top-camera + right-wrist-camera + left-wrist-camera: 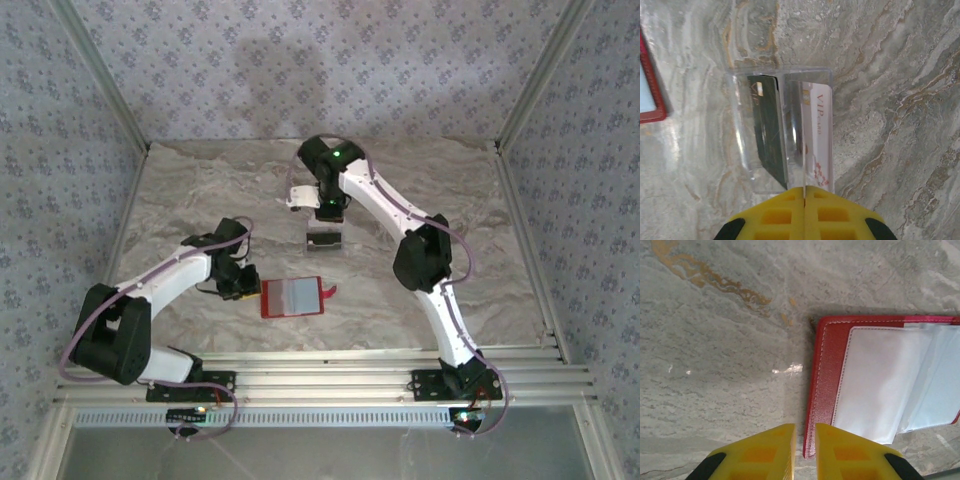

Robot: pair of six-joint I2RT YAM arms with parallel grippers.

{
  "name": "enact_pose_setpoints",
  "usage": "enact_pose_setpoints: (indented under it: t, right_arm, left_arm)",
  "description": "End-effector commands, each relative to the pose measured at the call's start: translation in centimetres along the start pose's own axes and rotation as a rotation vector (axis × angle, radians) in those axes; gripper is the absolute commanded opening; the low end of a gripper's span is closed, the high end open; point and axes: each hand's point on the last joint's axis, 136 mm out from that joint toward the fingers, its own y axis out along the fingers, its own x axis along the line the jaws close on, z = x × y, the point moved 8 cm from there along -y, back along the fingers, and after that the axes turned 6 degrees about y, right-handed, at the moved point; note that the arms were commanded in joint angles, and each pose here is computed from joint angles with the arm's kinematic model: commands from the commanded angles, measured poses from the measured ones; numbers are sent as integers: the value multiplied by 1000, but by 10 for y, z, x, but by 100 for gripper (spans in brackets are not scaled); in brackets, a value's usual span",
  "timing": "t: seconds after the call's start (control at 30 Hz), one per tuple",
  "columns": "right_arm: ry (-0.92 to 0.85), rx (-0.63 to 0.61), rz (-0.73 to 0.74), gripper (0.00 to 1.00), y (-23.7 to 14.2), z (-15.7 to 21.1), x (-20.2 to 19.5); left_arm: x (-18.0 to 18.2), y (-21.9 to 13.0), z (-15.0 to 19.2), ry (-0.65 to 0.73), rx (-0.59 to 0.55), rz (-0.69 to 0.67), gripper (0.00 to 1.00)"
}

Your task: Take the credit cards out of the card holder

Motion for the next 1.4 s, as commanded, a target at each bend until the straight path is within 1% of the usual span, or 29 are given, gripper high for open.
enact_pose_setpoints:
  t: [0.0, 0.2, 0.4, 0.57, 0.6, 0.73, 0.93, 1.07, 1.13, 1.17, 1.2, 1.23, 1.27, 1.3, 1.33, 1.37]
  right_arm:
    - [-167, 26, 47, 0, 7, -2, -10]
    - [-180, -17, 3, 0, 24, -9, -9]
    - [-181, -26, -80, 0, 37, -12, 3]
    - [-158, -20, -96, 1, 42, -12, 7]
    - [-152, -15, -87, 8, 42, -12, 5]
    - [-128, -15, -14, 22, 33, -13, -3]
    - [-66, -42, 125, 31, 2, -12, -19]
    - [-9, -43, 225, 34, -15, -6, -26]
    - [40, -66, 252, 37, -24, -2, -26]
    - [70, -84, 263, 39, -29, 1, -26]
    - [105, -109, 272, 44, -32, 5, -25]
    - [135, -132, 288, 50, -37, 7, -24]
    - [170, -153, 301, 60, -38, 12, -21]
    - [206, -175, 317, 70, -39, 16, -19]
    - [234, -196, 332, 78, -41, 21, -17]
    - [266, -215, 342, 90, -42, 26, -14]
  left_arm:
    - [1, -6, 1, -9, -16, 12, 19]
    - [2, -5, 0, -15, -16, 11, 19]
    - [2, -5, 0, -18, -13, 11, 19]
    - [3, -4, 0, -18, -10, 11, 19]
    - [3, -4, 0, -19, -10, 11, 19]
    - [2, -5, -1, -17, -17, 14, 20]
    - [2, -7, -4, -14, -38, 8, 21]
    - [1, -9, -11, -6, -67, 1, 24]
    - [2, -10, -13, -1, -78, -14, 28]
    - [1, -10, -17, 7, -98, -19, 32]
    - [1, -11, -22, 14, -123, -26, 37]
    - [1, -13, -25, 19, -140, -39, 45]
    - [1, -14, -29, 22, -162, -60, 54]
    - [1, -16, -34, 29, -188, -73, 70]
    - [0, -18, -39, 35, -211, -85, 79]
    - [0, -20, -44, 41, -237, -106, 88]
